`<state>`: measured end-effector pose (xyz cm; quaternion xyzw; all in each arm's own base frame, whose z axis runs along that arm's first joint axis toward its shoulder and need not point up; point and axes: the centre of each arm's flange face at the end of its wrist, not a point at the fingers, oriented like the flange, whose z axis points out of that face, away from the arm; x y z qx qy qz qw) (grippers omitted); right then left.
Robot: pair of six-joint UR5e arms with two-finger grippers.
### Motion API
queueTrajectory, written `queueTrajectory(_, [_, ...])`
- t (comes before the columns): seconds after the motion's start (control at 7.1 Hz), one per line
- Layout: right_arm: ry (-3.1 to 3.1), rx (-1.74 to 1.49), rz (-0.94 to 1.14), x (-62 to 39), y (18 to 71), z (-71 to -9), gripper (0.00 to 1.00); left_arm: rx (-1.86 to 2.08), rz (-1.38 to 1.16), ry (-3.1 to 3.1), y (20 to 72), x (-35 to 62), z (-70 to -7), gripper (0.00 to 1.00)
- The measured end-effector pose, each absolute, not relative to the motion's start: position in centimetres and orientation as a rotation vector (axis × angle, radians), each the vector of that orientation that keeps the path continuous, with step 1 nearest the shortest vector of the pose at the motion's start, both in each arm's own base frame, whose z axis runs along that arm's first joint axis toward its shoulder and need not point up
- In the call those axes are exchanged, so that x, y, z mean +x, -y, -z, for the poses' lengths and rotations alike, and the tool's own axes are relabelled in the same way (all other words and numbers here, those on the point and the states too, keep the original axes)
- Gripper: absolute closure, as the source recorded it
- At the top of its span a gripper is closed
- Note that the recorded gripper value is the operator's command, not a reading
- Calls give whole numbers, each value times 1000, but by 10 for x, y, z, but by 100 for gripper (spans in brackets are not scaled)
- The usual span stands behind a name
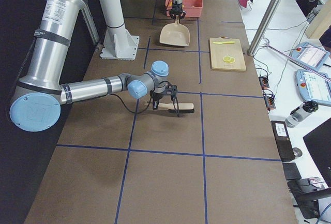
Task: Sweep and dump trash into bin
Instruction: 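Carry the empty dustpan with the left gripper back onto the table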
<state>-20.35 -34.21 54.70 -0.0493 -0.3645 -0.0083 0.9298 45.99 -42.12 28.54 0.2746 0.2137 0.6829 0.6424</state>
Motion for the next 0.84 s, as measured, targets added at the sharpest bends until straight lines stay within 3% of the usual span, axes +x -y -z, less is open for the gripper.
queueTrajectory(0.42, [749, -101, 12, -204, 342, -545, 100, 626, -1564, -441, 417, 475, -290, 92])
queueTrajectory(0.56, [750, -100, 12, -204, 343, -545, 100, 625, -1550, -437, 417, 476, -290, 81])
queueTrajectory(0.84, [751, -98, 13, -204, 343, -544, 100, 620, -1528, -438, 417, 477, -289, 49])
